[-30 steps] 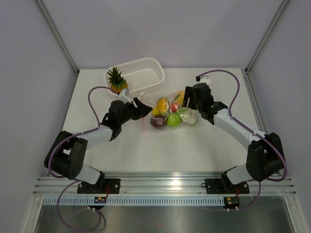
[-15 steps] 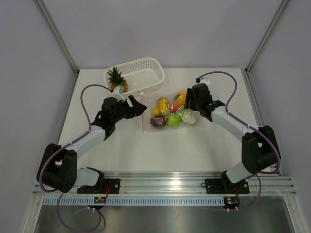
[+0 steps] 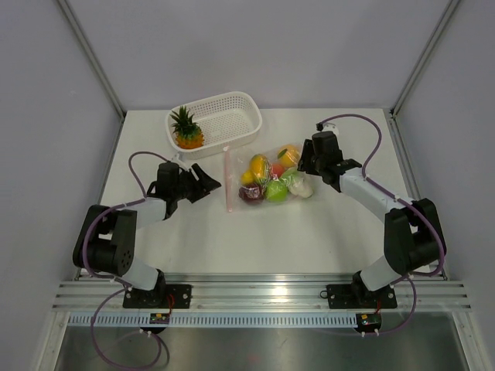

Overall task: Open the zip-top bag and remove the fake food
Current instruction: Pick up the fake fruit from the zipper food storage bag.

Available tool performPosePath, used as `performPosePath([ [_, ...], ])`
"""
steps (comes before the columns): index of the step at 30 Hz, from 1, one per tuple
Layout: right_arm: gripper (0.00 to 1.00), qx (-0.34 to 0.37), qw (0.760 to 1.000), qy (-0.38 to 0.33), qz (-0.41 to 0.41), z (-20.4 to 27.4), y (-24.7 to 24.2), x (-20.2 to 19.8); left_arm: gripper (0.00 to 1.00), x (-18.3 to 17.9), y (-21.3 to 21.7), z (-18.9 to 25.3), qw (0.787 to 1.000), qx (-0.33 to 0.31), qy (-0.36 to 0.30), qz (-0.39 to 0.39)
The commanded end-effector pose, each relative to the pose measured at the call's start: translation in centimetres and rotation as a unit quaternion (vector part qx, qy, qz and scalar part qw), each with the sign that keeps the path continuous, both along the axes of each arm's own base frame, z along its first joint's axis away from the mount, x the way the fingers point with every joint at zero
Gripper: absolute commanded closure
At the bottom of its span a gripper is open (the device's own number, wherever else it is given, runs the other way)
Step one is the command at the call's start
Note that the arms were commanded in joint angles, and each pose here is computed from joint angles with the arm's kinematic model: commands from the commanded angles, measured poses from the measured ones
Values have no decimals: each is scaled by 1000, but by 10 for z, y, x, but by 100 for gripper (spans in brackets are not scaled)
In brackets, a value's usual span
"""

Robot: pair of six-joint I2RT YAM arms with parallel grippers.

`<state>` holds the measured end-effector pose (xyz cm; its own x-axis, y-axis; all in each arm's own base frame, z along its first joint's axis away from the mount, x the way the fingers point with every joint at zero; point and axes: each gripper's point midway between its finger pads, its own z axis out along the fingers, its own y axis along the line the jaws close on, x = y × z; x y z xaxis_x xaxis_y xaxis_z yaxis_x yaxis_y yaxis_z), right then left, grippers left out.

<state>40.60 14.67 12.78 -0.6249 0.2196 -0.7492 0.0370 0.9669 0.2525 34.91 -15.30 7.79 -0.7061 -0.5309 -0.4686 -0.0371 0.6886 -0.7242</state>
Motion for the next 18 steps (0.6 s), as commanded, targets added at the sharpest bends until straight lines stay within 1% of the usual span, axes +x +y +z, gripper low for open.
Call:
performPosePath([
  [1,49,20,1000,-16,5,7,6,6,37,9,-21,11,998,-49,-12,-43],
  [2,50,21,1000,-16,5,7,6,6,41,9,-24,6,997,-59,-3,-50],
  [4,53,23,1000,-20,7,8,7,6,49,11,-29,8,996,-68,-8,-58],
  [5,53,24,1000,-18,9,7,8,6,50,13,-30,7,996,-68,-5,-59],
  [9,54,27,1000,-12,12,3,10,6,51,16,-39,11,995,-65,-15,-72],
  [15,54,27,999,-7,16,0,12,6,46,23,-47,19,994,-64,-39,-84],
  [18,54,28,999,-7,16,0,12,6,46,26,-56,10,993,-64,-31,-96],
])
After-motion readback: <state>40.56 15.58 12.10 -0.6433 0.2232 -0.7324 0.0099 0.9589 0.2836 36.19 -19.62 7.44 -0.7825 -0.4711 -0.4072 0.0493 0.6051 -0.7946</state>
